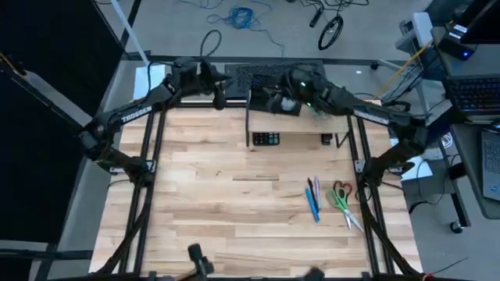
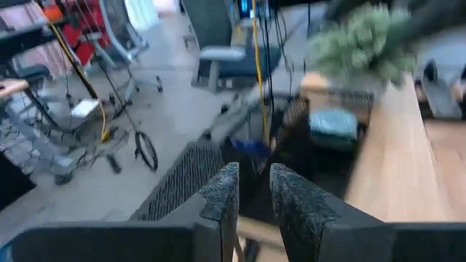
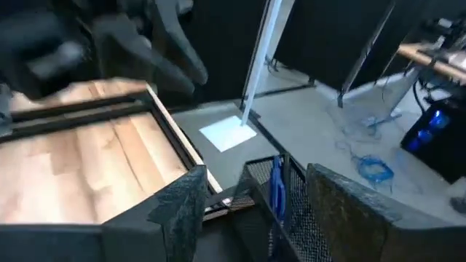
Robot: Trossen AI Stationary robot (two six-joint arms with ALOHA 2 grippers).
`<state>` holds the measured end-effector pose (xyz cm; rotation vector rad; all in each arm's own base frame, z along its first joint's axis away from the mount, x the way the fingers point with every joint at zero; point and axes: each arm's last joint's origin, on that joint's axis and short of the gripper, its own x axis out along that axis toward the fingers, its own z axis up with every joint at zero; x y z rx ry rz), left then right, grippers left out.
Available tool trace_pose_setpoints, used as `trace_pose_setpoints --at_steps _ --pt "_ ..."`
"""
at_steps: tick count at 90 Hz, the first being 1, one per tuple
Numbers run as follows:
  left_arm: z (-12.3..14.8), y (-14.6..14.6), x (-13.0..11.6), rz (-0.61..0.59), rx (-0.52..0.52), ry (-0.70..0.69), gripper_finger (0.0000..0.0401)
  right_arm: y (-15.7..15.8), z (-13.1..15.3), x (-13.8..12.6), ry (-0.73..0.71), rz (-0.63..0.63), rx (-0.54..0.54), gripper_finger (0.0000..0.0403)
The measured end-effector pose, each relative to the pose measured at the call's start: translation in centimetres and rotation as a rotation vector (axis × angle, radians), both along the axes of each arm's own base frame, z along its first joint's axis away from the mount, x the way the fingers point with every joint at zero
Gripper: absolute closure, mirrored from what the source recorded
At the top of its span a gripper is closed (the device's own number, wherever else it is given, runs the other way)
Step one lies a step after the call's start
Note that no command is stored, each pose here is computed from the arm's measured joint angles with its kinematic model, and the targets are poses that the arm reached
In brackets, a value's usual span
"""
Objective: Pick and place office supplies into organizer
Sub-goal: Remove the green scented candle from the black desk organizer on the shelf
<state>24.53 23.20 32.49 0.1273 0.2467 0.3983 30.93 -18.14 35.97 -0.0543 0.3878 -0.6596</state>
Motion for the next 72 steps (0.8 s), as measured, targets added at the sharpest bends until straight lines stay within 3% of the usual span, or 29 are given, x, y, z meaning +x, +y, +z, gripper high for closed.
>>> trace_pose_setpoints --at_steps 18,37,72 --pt "-2.1 0.8 0.7 -0.002 -0.075 0.051 0.0329 -4.1 -1.0 1.5 0.025 -0.028 0.009 0.0197" --pt "-2.9 0.2 0.8 -0.018 -0.141 0.123 0.0329 -5.8 -0.7 3.4 0.094 0.022 -0.008 0.0213" --pt "-3.4 0.0 0.4 -0.042 -0.113 0.218 0.0329 -7.5 -0.4 5.3 0.227 0.038 0.073 0.0252"
